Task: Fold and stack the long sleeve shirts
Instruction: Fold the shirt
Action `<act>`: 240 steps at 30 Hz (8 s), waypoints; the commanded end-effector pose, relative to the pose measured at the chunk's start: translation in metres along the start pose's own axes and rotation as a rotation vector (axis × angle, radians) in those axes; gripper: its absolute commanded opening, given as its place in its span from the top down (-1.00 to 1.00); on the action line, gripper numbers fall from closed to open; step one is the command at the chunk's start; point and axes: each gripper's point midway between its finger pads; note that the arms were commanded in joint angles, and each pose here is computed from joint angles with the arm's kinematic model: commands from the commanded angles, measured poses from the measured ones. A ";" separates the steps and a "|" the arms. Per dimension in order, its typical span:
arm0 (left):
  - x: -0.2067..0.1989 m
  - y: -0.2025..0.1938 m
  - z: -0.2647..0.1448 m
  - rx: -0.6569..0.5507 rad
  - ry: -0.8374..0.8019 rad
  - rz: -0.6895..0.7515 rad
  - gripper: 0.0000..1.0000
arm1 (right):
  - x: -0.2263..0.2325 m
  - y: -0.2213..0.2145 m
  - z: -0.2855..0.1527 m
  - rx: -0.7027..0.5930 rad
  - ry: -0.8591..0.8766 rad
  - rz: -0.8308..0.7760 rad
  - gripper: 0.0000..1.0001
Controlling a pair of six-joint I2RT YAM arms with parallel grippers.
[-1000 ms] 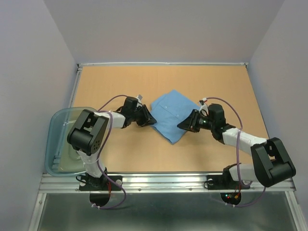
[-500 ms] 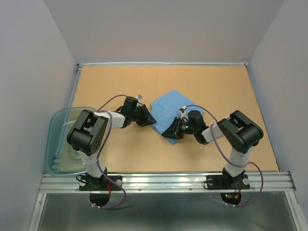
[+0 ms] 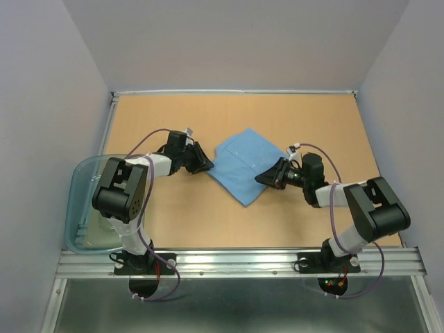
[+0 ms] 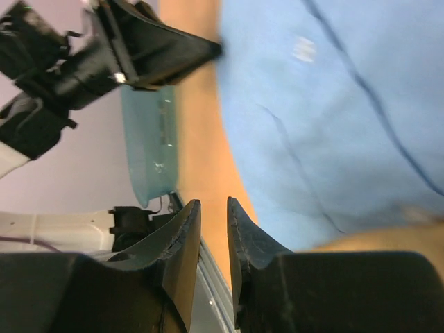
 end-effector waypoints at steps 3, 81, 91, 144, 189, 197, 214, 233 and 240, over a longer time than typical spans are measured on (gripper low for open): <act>-0.079 0.025 -0.054 -0.125 -0.087 0.192 0.15 | 0.071 0.031 0.005 -0.011 0.141 -0.156 0.41; -0.122 -0.120 -0.030 -0.020 0.270 1.261 -0.31 | -0.028 0.048 -0.068 -0.443 -0.262 0.145 -0.71; -0.085 -0.144 -0.012 0.067 0.426 1.375 -0.31 | -0.023 0.056 -0.083 -0.539 -0.271 0.115 -0.71; -0.068 -0.010 0.015 0.004 0.413 0.516 -0.16 | -0.030 0.144 -0.044 -0.293 -0.621 -0.322 -0.07; -0.132 0.043 -0.078 -0.272 0.354 0.807 -0.16 | 0.018 0.049 -0.027 -0.415 -0.338 0.076 -0.97; -0.147 -0.020 -0.044 -0.177 0.278 0.914 -0.16 | -0.008 0.075 -0.009 -0.463 -0.377 0.160 -0.89; -0.097 -0.104 0.013 0.089 0.231 0.955 -0.15 | -0.074 0.081 0.018 -0.502 -0.467 0.340 -0.84; -0.080 -0.121 -0.002 0.122 0.233 0.972 -0.14 | -0.070 0.093 0.023 -0.485 -0.502 0.208 0.98; -0.128 -0.101 -0.030 -0.087 0.216 1.071 -0.16 | -0.025 0.108 0.022 -0.489 -0.428 0.137 0.99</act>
Point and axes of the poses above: each gripper's point midway between its finger pads, its own z axis out along the fingers, its own x axis along the line the jaws close on, y = z × x, and after that the axes turned 4 degrees about z, right-handed
